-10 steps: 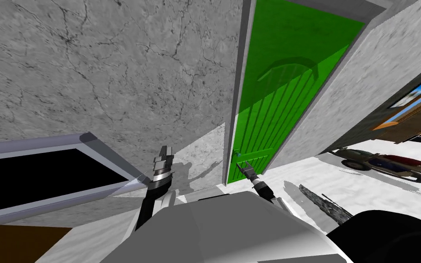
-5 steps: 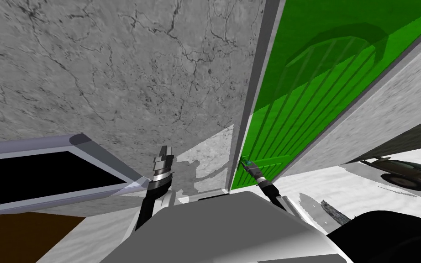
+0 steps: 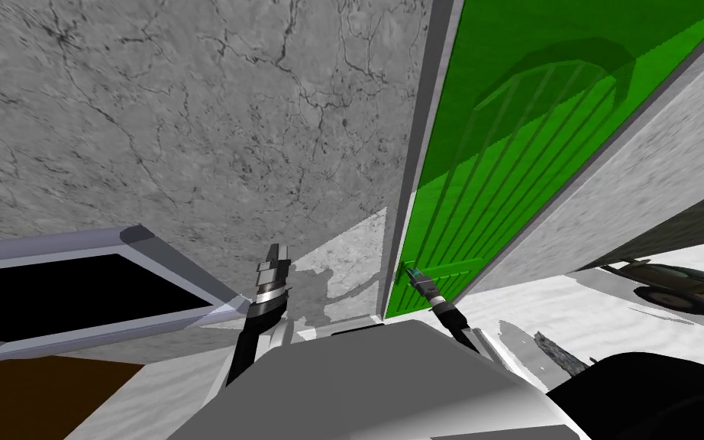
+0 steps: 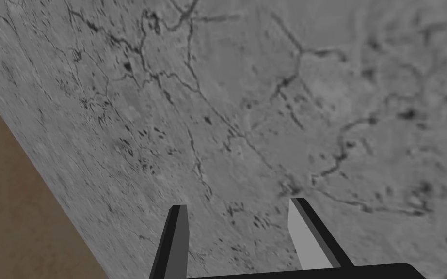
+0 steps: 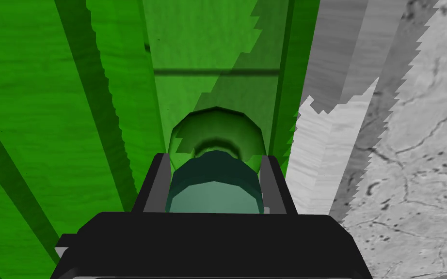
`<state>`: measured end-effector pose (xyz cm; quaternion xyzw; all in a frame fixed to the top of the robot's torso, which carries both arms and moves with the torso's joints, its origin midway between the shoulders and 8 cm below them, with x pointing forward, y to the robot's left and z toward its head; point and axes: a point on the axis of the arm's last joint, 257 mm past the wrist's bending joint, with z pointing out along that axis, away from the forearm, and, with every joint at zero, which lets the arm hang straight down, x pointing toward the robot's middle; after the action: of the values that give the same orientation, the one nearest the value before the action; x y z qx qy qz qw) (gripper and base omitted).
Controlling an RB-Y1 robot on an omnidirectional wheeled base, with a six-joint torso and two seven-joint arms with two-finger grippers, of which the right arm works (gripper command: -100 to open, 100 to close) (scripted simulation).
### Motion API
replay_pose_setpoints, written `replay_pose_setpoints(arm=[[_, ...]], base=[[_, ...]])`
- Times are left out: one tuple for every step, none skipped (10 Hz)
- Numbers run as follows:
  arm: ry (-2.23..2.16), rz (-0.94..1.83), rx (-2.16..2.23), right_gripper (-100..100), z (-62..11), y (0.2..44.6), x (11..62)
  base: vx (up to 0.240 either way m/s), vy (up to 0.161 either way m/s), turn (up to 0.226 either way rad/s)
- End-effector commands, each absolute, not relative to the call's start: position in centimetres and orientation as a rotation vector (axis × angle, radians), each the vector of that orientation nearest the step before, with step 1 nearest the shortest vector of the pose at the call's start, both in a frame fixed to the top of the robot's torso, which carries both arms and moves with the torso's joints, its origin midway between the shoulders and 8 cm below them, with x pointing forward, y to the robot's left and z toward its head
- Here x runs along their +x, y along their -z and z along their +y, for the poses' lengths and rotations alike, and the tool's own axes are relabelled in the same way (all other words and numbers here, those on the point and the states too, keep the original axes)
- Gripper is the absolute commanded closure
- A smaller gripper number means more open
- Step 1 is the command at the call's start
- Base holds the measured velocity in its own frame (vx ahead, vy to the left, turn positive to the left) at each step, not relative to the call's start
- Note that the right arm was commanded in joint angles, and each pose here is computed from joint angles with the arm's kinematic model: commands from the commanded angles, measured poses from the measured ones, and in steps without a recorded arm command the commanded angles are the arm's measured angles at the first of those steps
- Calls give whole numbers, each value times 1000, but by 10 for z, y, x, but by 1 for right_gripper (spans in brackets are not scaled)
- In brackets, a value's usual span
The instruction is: Pull the door open
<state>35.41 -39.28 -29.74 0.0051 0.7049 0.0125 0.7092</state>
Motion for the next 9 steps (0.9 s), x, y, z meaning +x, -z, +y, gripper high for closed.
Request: replay_pose_setpoints(arm=[[-35,1562,9,100,-389,297,355],[16,1588,-32,100,-392,304,357],[39,1600,-57,100,-392,308,358],[63,1612,-82,100,-391,311,360],[87,1624,-108,100,-391,314,361],[116,1637,-139,100,-391,319,363],[150,1652,-176,100,-391,323,364],[184,1666,-213,100,-391,328,366],[218,1680,-252,100,-391,333,368]], base=[[0,0,0],[-58,-27,102],[-106,-61,110],[-97,-51,107],[-92,-39,72],[-88,-23,79],[-99,-42,106],[-98,-59,118],[-88,-45,94]])
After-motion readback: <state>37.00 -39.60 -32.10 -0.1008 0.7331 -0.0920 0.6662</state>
